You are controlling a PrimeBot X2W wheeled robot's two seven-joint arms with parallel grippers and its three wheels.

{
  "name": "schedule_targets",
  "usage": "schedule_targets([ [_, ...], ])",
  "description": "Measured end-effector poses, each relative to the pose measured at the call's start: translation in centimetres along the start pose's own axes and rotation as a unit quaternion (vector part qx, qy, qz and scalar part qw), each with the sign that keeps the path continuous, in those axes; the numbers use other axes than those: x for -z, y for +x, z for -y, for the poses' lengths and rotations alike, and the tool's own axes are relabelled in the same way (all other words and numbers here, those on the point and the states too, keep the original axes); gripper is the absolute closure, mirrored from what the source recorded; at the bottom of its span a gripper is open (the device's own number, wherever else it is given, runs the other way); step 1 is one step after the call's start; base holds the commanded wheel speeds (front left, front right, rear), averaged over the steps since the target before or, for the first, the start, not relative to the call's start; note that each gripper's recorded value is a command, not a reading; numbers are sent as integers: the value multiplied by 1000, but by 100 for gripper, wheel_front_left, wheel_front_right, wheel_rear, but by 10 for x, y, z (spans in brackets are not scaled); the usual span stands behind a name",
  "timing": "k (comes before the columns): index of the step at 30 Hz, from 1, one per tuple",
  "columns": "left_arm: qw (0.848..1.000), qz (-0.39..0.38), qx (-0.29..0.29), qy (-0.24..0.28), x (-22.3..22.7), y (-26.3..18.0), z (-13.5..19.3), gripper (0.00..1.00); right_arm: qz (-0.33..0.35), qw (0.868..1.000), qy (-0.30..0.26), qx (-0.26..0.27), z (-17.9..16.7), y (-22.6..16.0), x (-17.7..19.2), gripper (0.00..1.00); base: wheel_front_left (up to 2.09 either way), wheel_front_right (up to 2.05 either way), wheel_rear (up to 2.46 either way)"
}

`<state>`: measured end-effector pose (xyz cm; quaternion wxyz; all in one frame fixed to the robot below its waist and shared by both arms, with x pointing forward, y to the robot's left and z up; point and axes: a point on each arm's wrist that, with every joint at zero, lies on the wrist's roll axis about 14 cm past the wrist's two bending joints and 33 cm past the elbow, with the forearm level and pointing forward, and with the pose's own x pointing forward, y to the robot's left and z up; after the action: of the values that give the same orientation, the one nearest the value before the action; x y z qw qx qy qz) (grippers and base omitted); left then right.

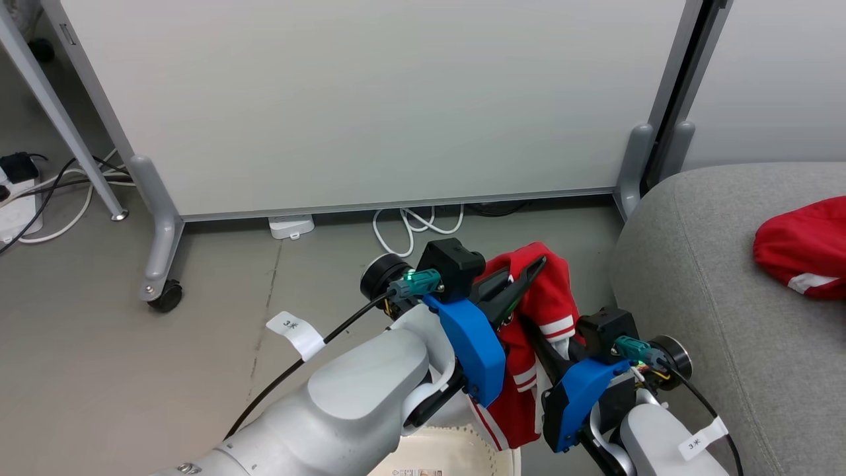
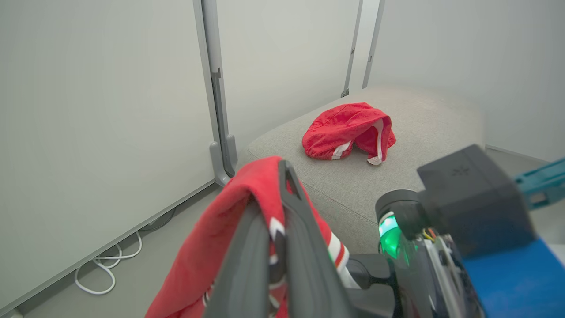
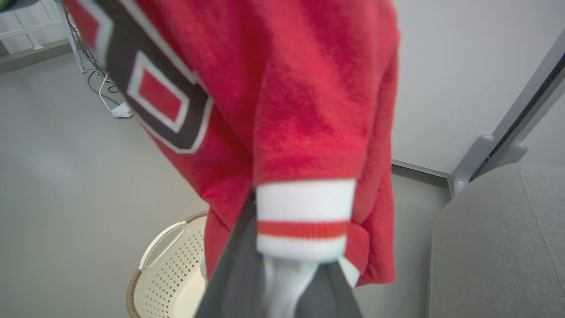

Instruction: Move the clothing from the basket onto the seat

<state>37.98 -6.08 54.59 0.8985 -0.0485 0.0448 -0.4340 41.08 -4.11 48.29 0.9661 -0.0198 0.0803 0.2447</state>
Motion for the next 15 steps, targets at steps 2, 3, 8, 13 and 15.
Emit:
schedule_targets([
  [2, 1000, 0, 1, 1, 0, 0, 1, 100, 1, 1000, 0, 1, 0, 0, -1, 100, 0, 0, 0],
  [3, 1000, 0, 1, 0, 0, 1, 1, 100, 2, 1000, 1, 2, 1, -1, -1, 100, 0, 0, 0],
  [8, 1000, 0, 3, -2, -1, 2, 2, 60, 4, 1000, 2, 4, 1, -1, -1, 100, 0, 0, 0],
  [13, 1000, 0, 5, -3, 0, 2, 4, 0, 6, 1000, 3, 4, 1, -1, -1, 100, 0, 0, 0],
  [15, 1000, 0, 4, -3, 1, 1, 4, 0, 5, 1000, 2, 2, 0, 0, -1, 100, 0, 0, 0],
])
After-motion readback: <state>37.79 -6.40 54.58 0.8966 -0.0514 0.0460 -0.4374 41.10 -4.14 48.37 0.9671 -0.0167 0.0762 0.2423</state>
